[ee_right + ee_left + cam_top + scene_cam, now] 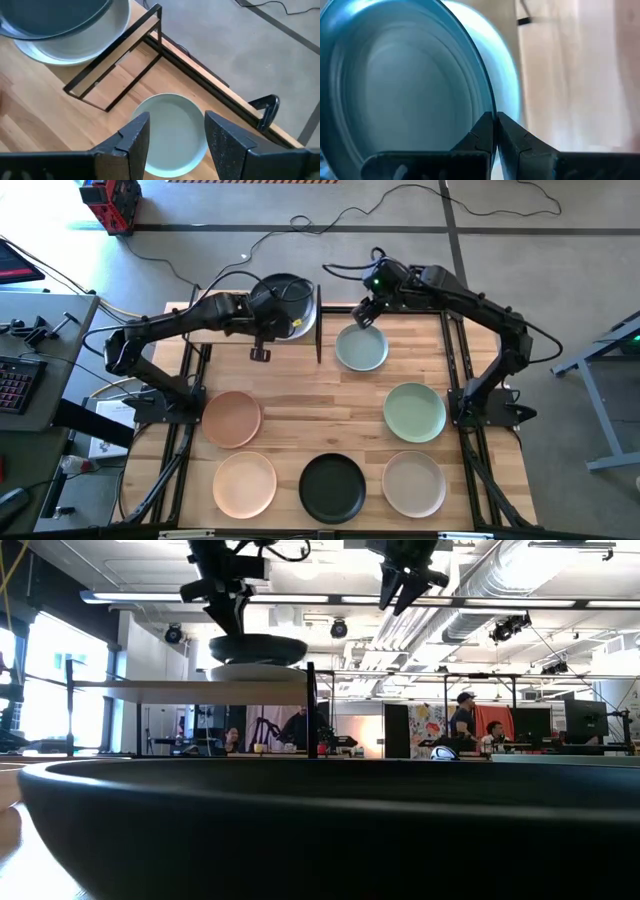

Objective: Place and stack plates onto a shelf
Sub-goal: Stack the dark blue plate on top of the white plate on the shelf

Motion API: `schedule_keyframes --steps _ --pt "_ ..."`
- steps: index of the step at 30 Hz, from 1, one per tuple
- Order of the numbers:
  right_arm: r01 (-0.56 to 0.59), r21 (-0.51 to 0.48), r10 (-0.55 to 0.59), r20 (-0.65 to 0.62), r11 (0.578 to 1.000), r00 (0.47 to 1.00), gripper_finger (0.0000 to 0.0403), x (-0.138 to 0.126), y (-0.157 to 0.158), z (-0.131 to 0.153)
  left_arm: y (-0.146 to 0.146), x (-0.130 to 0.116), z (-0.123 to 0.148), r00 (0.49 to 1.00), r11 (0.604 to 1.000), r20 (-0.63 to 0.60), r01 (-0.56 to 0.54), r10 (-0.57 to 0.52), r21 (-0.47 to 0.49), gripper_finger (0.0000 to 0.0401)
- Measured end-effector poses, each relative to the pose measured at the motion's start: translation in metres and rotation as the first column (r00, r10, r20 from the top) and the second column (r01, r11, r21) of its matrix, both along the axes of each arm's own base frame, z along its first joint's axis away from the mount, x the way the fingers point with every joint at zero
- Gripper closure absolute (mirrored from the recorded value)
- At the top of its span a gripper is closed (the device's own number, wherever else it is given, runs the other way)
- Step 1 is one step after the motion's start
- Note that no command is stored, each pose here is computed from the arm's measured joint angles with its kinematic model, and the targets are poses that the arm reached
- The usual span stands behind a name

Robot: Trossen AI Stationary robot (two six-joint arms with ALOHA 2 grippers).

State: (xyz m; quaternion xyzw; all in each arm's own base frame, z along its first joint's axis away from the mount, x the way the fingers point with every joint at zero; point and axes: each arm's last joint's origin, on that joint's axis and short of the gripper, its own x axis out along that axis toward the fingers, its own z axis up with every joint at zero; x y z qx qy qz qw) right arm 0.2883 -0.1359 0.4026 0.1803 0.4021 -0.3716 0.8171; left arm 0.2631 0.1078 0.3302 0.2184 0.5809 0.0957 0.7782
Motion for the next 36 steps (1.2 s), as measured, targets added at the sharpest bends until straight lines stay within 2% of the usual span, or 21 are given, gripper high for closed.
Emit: schedule_keyframes --steps 11,24,36 --pt "-0.051 -0.002 0.051 -0.026 0.999 0.998 0.0235 -0.007 -0.014 0.000 -0.004 0.000 -0.001 0.999 0.992 0.044 -0.019 0.025 -0.124 0.0400" --pt "-0.094 0.000 0.094 -0.035 0.996 0.995 0.0235 -0.007 -0.014 0.000 -0.001 0.001 -0.001 0.998 0.989 0.060 0.030 -0.021 -0.142 0.0401" --pt "-0.095 0.015 0.096 -0.056 0.995 0.994 0.0235 -0.008 -0.013 -0.002 0.014 0.002 -0.010 1.000 0.990 0.024 -0.008 0.012 -0.140 0.0401"
